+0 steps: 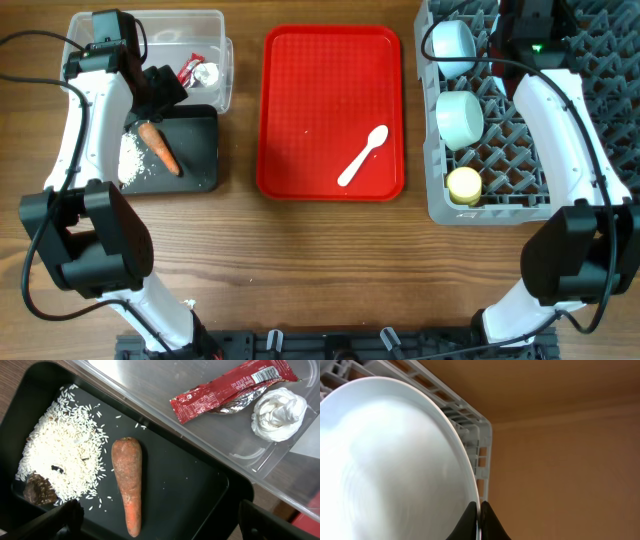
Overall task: Sort waste into correct bins and load items into the dishwasher rack
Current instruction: 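Carry the plate to the rack and stand it upright between tines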
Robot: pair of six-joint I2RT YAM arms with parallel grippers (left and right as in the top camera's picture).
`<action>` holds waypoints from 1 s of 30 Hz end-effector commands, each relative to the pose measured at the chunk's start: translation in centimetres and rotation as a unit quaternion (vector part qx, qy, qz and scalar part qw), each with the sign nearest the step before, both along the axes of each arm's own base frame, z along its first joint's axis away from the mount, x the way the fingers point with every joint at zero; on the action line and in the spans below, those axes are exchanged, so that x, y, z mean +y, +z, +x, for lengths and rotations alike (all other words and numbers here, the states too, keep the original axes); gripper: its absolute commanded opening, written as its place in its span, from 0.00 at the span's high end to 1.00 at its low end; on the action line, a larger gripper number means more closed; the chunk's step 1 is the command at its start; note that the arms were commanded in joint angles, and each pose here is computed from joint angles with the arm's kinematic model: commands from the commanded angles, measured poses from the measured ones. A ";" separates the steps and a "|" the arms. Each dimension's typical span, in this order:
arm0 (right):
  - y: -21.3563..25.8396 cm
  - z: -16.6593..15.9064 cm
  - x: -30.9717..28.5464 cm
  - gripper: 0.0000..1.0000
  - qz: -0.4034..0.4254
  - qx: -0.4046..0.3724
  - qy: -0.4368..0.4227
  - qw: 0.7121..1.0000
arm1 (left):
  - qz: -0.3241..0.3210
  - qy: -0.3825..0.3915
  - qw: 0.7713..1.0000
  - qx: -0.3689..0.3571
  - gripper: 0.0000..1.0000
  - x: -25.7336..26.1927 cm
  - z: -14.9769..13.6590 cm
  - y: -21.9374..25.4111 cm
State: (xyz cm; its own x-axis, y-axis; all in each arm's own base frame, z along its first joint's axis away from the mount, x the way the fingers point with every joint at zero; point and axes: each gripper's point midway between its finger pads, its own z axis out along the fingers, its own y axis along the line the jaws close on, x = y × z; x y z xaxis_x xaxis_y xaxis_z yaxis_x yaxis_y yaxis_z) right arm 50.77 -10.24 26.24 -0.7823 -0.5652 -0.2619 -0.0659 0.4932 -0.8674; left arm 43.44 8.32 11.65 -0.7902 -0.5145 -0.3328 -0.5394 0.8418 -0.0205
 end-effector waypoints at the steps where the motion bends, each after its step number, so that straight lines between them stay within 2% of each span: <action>1: -2.6 0.8 0.6 0.96 0.018 0.020 0.011 1.000 | -0.002 0.003 1.000 -0.016 0.00 -0.1 0.3 1.2; 6: -3.3 0.8 0.0 0.96 0.005 0.025 -0.008 1.000 | -0.002 0.003 1.000 -0.016 0.00 -0.1 0.3 1.2; 15: 0.7 0.7 -2.7 0.96 -0.032 -0.083 -0.102 0.991 | -0.002 0.003 1.000 -0.016 0.00 -0.1 0.3 1.2; 23: 0.7 0.9 -2.6 0.96 -0.043 -0.067 -0.087 0.993 | -0.002 0.003 1.000 -0.016 0.00 -0.1 0.3 1.2; 30: -2.2 0.8 -1.4 0.96 -0.008 -0.011 -0.047 0.999 | -0.002 0.003 1.000 -0.016 0.00 -0.1 0.3 1.2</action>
